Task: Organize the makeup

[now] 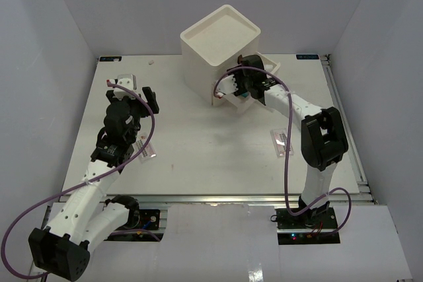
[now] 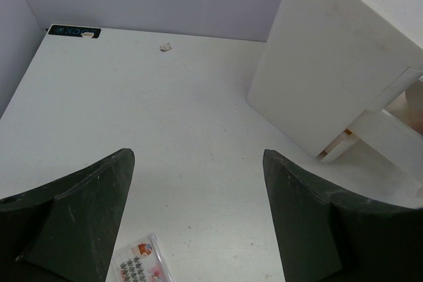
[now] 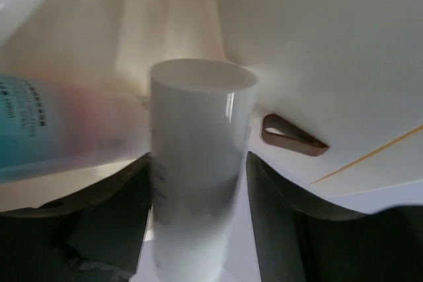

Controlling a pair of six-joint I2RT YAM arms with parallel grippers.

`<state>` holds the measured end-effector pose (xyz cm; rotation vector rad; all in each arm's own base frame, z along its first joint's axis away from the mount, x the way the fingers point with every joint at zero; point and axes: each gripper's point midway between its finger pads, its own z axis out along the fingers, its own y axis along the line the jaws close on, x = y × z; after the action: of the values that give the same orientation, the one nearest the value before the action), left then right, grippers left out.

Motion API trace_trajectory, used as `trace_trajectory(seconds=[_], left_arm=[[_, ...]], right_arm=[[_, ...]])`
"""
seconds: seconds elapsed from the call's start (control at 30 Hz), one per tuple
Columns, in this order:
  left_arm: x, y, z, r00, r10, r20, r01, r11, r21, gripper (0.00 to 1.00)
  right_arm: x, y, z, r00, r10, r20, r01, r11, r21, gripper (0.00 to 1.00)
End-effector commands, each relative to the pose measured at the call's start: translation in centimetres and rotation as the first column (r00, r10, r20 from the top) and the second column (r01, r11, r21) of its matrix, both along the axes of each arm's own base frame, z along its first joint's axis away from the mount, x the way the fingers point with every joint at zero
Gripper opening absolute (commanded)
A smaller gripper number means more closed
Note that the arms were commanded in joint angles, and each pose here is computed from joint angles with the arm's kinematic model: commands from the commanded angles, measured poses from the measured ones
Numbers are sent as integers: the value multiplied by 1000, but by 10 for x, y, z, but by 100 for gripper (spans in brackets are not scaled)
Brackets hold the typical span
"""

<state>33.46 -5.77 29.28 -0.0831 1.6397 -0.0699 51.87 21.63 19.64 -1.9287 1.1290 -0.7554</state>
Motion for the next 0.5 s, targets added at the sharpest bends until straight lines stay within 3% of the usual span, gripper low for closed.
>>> trace_trajectory(seconds=[0.0,0.27,0.37,0.4,0.47], left_arm=[[0,-1,2,1000,-12,10,12,1000,-6,89],[0,-2,3,1000,-21,12,21,1000,-11,89],[-1,-4,4,1000,-28,12,28,999,-15,89],[-1,-5,3,999,-32,10,32,999,-16,89],[-1,-8,3,999,-51,10,51,999,-19,90]], right_arm=[[14,14,66,968,34,249,-56,995,82,92],[-11,7,86,965,27,263,-74,983,169,90],[-25,-1,110,967,-18,254,-59,955,291,90],[-32,-3,125,966,-37,254,-58,932,357,90],[-38,-14,139,978,-156,136,44,799,599,90]])
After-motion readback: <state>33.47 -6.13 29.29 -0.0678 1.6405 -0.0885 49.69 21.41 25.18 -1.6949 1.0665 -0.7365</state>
